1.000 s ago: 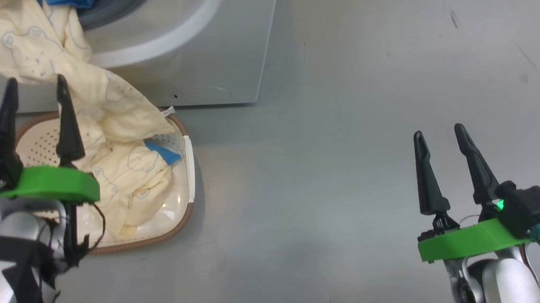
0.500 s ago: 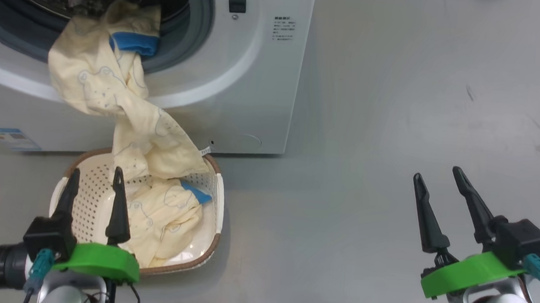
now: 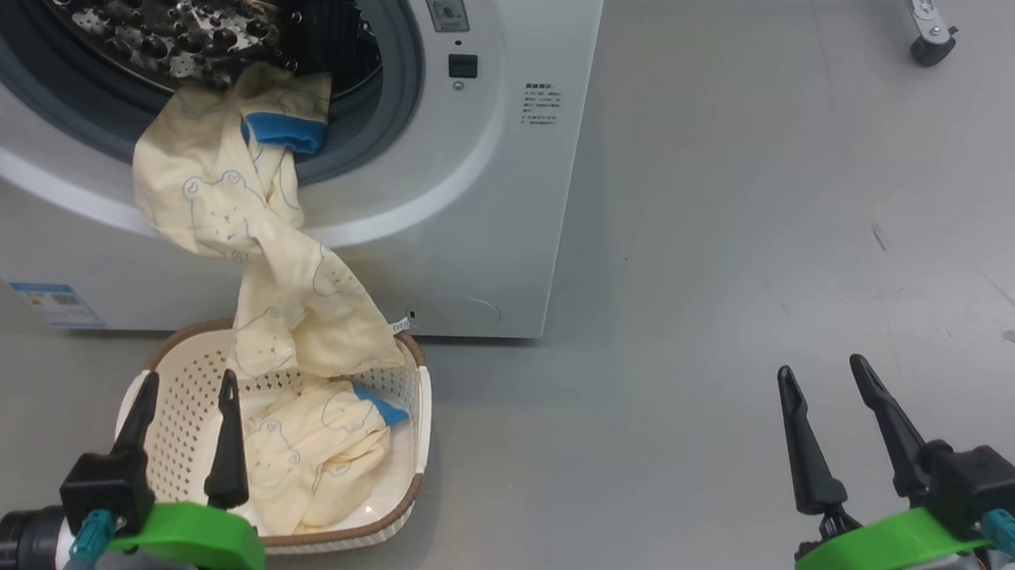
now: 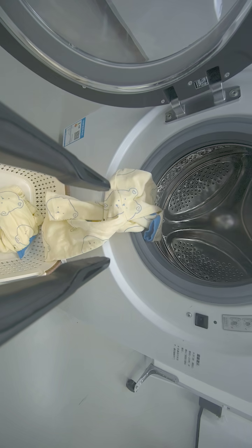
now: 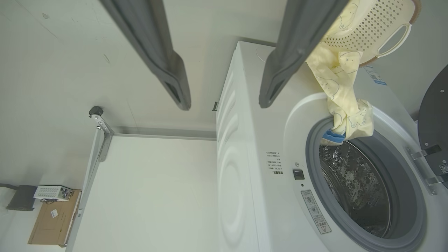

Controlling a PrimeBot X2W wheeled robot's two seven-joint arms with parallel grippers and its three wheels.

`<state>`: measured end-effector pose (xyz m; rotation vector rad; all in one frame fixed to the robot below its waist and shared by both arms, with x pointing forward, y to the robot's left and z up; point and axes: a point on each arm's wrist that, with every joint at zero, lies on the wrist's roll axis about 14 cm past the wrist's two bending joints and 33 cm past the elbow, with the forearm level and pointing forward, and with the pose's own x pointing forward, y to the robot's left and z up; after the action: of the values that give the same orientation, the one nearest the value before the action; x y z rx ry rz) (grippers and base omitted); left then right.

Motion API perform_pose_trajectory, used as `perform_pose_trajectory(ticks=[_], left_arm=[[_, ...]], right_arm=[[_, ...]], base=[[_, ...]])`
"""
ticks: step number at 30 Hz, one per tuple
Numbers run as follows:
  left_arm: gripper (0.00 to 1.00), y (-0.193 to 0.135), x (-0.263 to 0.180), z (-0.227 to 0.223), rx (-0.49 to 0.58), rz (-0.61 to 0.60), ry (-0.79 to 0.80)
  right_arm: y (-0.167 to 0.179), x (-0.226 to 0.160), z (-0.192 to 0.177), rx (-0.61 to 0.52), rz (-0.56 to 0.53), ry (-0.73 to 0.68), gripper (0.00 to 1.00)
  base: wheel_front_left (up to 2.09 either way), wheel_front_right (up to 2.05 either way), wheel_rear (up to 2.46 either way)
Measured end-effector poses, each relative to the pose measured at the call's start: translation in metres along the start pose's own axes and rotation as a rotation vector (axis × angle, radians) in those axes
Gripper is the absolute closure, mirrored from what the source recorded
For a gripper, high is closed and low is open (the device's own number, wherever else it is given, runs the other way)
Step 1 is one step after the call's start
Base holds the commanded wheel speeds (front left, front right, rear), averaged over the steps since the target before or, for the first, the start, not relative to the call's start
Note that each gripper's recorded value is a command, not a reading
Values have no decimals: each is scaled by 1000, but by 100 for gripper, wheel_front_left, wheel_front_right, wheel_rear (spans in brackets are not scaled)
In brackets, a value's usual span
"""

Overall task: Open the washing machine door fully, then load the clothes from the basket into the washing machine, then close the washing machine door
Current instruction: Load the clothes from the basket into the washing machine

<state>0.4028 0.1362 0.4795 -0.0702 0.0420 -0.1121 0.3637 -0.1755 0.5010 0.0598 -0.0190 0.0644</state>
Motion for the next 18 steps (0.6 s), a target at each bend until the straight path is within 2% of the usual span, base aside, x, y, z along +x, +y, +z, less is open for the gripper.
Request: perform_pose_trajectory(ticks=[18], left_arm=[[0, -5, 10, -24, -27, -3, 95]], right_arm=[[5, 5, -6, 13, 14, 17, 0]], base=[[0, 0, 0]])
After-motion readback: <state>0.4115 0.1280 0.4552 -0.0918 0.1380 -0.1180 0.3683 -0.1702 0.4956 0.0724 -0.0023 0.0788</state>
